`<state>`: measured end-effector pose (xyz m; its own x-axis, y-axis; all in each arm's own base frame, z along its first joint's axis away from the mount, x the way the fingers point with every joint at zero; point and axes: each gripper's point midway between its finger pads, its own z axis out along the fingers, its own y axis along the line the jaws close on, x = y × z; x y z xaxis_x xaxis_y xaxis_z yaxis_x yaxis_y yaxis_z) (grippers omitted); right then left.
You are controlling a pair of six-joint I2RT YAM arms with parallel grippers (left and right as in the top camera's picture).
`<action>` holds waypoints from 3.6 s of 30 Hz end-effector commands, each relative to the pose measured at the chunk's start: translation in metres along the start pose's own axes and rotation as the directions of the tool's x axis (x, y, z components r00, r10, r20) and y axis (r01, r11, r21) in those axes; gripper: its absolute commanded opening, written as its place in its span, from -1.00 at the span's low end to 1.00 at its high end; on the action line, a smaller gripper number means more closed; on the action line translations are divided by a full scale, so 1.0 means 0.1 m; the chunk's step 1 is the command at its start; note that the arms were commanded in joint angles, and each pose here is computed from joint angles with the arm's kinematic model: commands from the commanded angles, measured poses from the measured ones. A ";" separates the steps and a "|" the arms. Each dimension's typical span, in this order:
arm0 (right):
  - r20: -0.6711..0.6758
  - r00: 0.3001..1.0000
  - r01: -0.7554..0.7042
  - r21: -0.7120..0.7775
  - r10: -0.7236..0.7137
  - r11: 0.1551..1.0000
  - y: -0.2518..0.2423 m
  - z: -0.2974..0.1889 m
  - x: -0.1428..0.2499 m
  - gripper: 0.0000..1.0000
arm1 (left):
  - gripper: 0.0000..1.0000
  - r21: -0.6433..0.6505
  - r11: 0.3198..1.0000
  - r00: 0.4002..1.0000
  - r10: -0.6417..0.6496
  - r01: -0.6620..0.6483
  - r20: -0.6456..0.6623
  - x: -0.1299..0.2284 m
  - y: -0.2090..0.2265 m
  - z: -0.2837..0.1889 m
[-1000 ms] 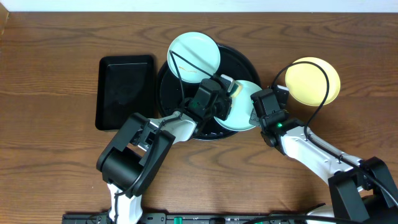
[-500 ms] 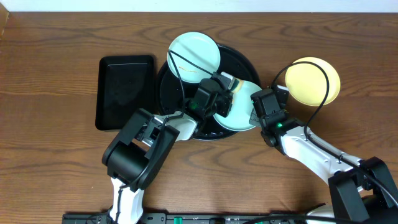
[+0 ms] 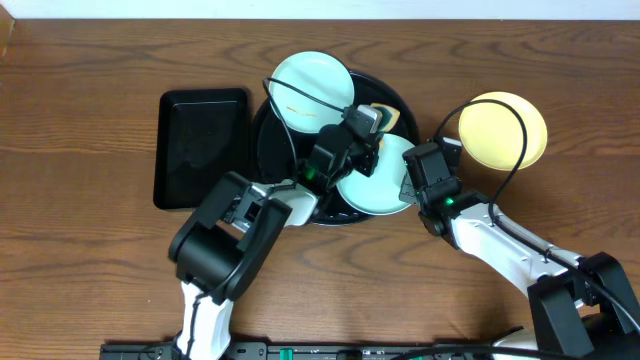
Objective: Clean dirty plates on tray and stack at the side
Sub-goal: 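Carry the mint plate right and set it on the yellow plate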
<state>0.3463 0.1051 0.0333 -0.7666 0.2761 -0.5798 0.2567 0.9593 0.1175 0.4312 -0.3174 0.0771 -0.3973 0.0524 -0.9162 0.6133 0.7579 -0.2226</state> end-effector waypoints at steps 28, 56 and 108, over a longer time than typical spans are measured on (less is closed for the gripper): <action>0.265 0.287 0.678 0.623 -0.921 0.390 1.10 -1.88 -1.94 -0.98 | -0.84 -0.410 0.765 0.826 -0.562 0.497 -0.047 -0.66 1.35 -2.97; 0.426 0.390 0.564 0.591 -0.816 0.577 1.54 -1.86 -1.71 -0.98 | -0.85 -0.347 0.725 0.726 -0.670 0.594 -0.157 -0.36 1.30 -2.80; -0.001 0.969 -0.247 -0.063 0.247 0.967 -2.30 0.27 -1.61 0.51 | -0.84 -0.408 0.708 0.721 -0.676 0.577 -0.152 -0.28 1.37 -2.85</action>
<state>0.4267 -0.1669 0.0803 -0.6919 0.4566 -0.5592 0.3837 0.8887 0.2509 0.3311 -0.0333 0.1670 -0.8093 -0.3724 -0.4543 -0.0667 0.8266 -0.5588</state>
